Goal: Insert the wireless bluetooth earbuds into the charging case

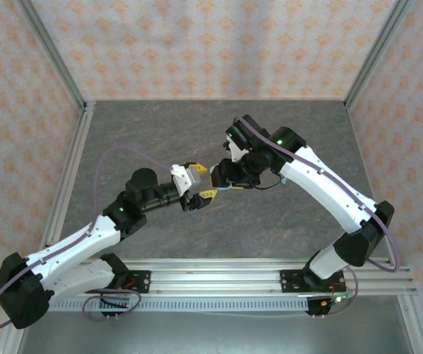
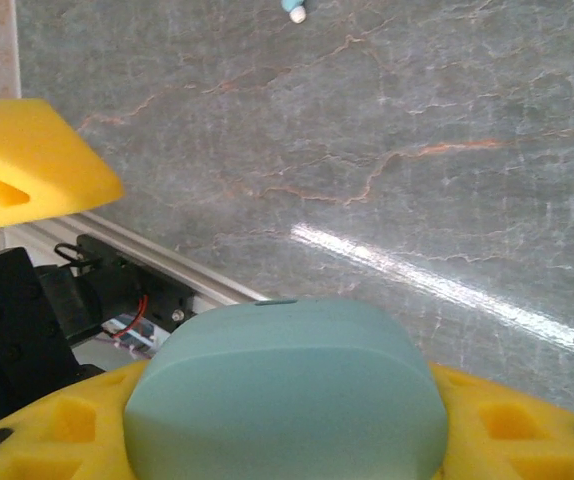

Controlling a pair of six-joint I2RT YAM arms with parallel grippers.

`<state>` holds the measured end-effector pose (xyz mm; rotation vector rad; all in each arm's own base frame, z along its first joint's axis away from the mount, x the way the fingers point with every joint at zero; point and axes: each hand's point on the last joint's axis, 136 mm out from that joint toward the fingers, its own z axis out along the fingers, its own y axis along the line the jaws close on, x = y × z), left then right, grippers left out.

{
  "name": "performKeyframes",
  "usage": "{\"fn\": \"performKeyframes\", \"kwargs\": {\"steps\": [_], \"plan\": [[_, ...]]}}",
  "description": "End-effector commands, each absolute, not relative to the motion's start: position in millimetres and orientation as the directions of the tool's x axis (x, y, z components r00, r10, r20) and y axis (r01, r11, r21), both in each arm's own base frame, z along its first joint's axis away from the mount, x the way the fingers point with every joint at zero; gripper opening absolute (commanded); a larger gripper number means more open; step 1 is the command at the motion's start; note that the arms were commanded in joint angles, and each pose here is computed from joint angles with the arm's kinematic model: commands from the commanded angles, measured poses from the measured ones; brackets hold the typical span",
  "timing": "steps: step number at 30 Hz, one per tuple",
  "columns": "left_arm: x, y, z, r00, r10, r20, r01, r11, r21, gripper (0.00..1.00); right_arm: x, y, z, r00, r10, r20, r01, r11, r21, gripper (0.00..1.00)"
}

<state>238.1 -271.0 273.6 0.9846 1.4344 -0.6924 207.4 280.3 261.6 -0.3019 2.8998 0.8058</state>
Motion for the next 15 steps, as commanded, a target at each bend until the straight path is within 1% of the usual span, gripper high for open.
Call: {"fn": "performKeyframes", "kwargs": {"steps": [1,9,13,15], "plan": [[234,-280,296,0.118,0.128,-0.985,0.889,0.429,0.162,0.68,201,283,281,-0.974,-0.154,-0.168,-0.222,0.805,0.55,0.33],[235,-293,301,0.118,0.111,-0.987,0.906,0.396,0.153,0.67,200,289,287,-0.975,-0.155,-0.162,-0.221,0.782,0.583,0.33],[236,-296,304,0.12,0.106,-0.987,0.911,0.384,0.152,0.63,202,289,283,-0.975,-0.156,-0.158,-0.219,0.789,0.574,0.33],[235,-297,305,0.116,0.109,-0.987,0.913,0.379,0.149,0.59,202,289,282,-0.976,-0.156,-0.154,-0.217,0.791,0.572,0.33]]}}
